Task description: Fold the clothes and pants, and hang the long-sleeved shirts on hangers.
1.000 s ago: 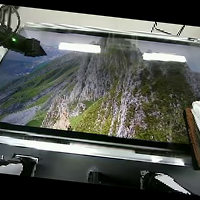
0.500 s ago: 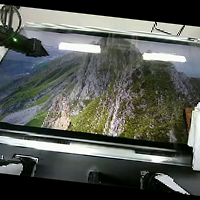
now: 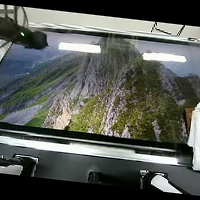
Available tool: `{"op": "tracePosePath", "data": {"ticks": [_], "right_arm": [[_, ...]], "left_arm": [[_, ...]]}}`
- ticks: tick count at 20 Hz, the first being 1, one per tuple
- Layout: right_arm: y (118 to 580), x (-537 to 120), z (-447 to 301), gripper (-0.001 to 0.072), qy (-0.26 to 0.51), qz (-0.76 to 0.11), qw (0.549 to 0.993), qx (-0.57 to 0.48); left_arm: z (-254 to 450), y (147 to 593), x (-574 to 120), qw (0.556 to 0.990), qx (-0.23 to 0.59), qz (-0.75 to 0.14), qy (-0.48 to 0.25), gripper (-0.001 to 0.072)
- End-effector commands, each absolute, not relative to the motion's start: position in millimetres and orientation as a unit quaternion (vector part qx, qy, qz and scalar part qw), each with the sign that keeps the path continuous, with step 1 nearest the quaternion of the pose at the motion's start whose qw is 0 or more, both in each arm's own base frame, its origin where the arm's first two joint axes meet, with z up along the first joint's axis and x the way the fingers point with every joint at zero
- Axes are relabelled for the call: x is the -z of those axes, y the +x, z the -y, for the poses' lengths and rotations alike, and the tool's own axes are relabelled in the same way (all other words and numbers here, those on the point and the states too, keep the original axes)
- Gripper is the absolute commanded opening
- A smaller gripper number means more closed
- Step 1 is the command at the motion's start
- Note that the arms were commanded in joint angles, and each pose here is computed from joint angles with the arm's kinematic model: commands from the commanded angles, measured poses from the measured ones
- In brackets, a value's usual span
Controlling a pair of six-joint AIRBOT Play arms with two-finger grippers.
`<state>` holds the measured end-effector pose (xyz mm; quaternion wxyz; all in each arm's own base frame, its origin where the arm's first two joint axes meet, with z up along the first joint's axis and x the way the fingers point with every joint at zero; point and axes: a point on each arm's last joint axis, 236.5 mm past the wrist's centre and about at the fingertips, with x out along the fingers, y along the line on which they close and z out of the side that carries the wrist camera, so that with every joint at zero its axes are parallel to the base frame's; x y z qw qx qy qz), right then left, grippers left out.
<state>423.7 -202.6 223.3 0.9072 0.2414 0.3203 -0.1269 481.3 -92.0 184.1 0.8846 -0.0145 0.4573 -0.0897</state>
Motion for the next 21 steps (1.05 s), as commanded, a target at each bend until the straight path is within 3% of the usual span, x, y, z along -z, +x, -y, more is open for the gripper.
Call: {"op": "tracePosePath", "data": {"ticks": [1,3,5,8,21], "right_arm": [[437.7,-133.7,55.7,0.0672,0.205,-0.519,0.830,-0.004],[425.2,-86.4,6.8,0.0672,0.194,-0.600,0.775,-0.043],[420.3,-60.3,-13.3,0.0672,0.170,-0.634,0.753,-0.045],[419.2,-50.6,-27.2,0.0671,0.134,-0.647,0.749,-0.051],[419.0,-52.0,-34.1,0.0671,0.138,-0.646,0.748,-0.060]], "left_arm": [[66.0,422.2,-86.6,0.778,0.031,-0.627,0.030,0.0667],[72.2,390.9,-41.9,0.740,0.050,-0.670,0.024,0.0665],[75.6,390.3,-24.0,0.762,0.050,-0.645,0.009,0.0665],[73.9,391.2,-19.7,0.769,0.051,-0.637,0.011,0.0665],[74.9,390.8,-19.4,0.768,0.051,-0.638,0.011,0.0666]]}}
